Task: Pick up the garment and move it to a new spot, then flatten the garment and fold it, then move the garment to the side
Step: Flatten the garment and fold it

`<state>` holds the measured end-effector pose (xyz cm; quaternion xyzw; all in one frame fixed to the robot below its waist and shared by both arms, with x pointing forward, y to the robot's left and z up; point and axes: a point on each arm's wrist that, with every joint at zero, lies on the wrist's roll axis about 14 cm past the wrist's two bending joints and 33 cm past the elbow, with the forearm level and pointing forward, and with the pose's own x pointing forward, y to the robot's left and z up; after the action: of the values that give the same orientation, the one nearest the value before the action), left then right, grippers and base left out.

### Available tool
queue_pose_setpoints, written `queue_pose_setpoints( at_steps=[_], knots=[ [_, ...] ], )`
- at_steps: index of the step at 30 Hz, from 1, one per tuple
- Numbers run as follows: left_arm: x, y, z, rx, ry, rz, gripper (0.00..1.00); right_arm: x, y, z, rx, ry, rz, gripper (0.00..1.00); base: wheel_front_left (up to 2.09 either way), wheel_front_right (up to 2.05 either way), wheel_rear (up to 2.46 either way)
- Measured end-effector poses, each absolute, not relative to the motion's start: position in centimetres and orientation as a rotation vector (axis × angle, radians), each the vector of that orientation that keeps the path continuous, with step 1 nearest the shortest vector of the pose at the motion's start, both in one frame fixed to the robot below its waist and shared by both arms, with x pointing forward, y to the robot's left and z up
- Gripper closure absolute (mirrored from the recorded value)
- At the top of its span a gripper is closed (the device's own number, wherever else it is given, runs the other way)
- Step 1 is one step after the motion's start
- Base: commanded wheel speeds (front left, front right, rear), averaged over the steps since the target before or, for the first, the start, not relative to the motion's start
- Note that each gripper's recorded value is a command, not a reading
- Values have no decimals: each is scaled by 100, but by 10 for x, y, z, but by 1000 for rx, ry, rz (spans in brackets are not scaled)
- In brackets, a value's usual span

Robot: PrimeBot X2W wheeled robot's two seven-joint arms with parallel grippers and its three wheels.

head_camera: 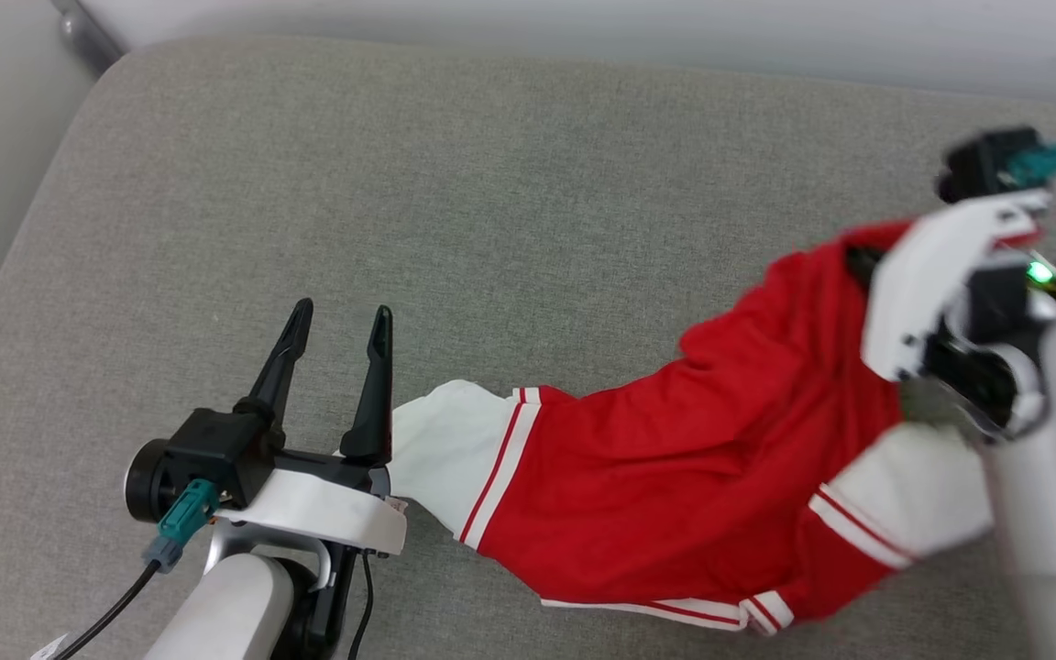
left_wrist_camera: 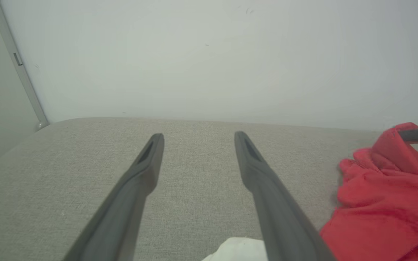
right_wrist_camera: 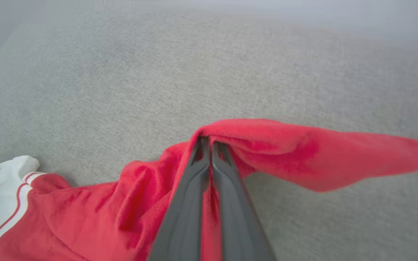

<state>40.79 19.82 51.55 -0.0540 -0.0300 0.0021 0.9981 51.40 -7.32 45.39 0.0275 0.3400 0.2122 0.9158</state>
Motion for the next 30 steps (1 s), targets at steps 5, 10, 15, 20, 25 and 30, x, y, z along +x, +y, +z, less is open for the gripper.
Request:
queue_pose_setpoints(
  at_steps=[5,10,15,20,25,30],
  knots=[
    [411,199,510,-107,-44,0,0,523,-11,460,45,661,582,100,0,0,0],
    [409,200,505,-109,-32,7,0,507,6,415,23,774,621,100,0,0,0],
    [409,203,505,-105,-32,16,0,506,7,407,40,721,617,0,0,0,0],
    [405,203,505,-103,-31,15,0,519,-6,448,85,461,580,0,0,0,0],
    [400,203,507,-98,-34,17,0,514,-42,486,111,223,493,0,0,0,0],
    [397,200,510,-99,-37,7,0,493,-88,499,135,129,379,0,0,0,0]
  ],
)
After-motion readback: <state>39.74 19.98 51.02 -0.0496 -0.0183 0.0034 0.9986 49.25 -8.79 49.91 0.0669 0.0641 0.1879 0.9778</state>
